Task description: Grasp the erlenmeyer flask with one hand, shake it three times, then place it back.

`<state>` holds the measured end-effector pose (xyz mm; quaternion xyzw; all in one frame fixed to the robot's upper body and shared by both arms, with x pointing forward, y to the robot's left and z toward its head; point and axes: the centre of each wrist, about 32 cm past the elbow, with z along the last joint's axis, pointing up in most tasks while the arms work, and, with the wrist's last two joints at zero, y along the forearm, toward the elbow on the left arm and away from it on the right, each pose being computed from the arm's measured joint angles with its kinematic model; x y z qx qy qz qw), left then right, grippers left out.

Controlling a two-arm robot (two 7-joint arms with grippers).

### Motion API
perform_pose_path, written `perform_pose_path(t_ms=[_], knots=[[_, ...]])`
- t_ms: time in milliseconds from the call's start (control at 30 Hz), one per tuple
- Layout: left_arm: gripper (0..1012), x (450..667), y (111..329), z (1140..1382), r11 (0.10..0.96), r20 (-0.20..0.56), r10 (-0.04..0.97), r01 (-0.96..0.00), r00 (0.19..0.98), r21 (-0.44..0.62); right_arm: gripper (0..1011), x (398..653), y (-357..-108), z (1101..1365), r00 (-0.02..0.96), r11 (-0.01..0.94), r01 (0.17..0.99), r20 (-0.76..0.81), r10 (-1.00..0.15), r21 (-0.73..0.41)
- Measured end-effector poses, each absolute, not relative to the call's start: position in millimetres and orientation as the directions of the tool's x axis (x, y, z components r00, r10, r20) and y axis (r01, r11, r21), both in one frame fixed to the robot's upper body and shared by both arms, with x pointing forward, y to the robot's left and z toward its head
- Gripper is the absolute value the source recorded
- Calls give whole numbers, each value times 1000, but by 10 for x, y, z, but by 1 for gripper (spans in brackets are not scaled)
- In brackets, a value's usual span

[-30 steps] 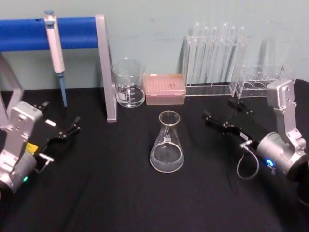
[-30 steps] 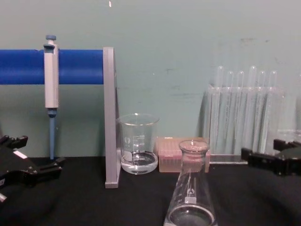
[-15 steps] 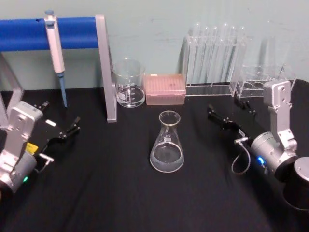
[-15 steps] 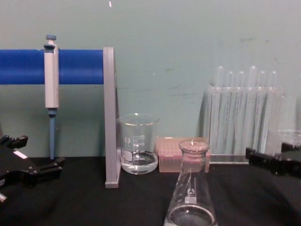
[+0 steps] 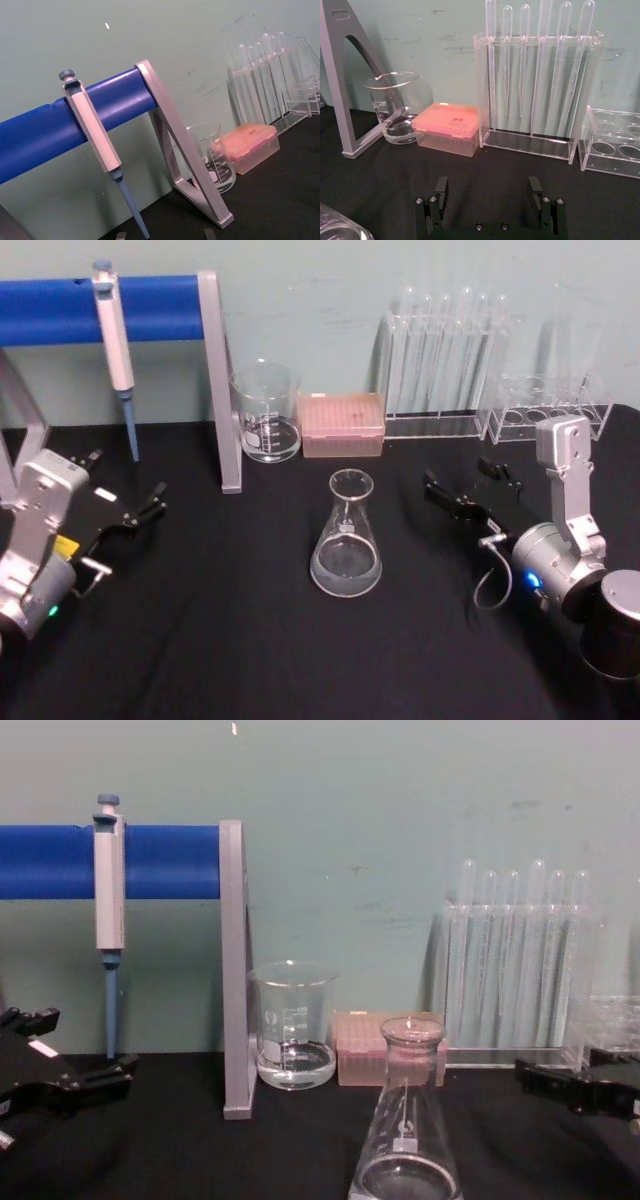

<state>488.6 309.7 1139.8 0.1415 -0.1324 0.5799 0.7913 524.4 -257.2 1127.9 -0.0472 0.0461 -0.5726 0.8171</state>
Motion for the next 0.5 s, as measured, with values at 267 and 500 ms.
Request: perform_pose_path(t_ms=[267, 500], knots=[[1001, 4886, 3097, 11398, 287, 374, 880, -955, 292, 70, 1000, 5243, -2570, 11280, 340, 340, 932, -21, -940, -130], [1001, 4886, 3097, 11398, 287, 374, 880, -955, 292, 70, 1000, 5244, -2569, 11284, 339, 339, 932, -20, -940, -128]])
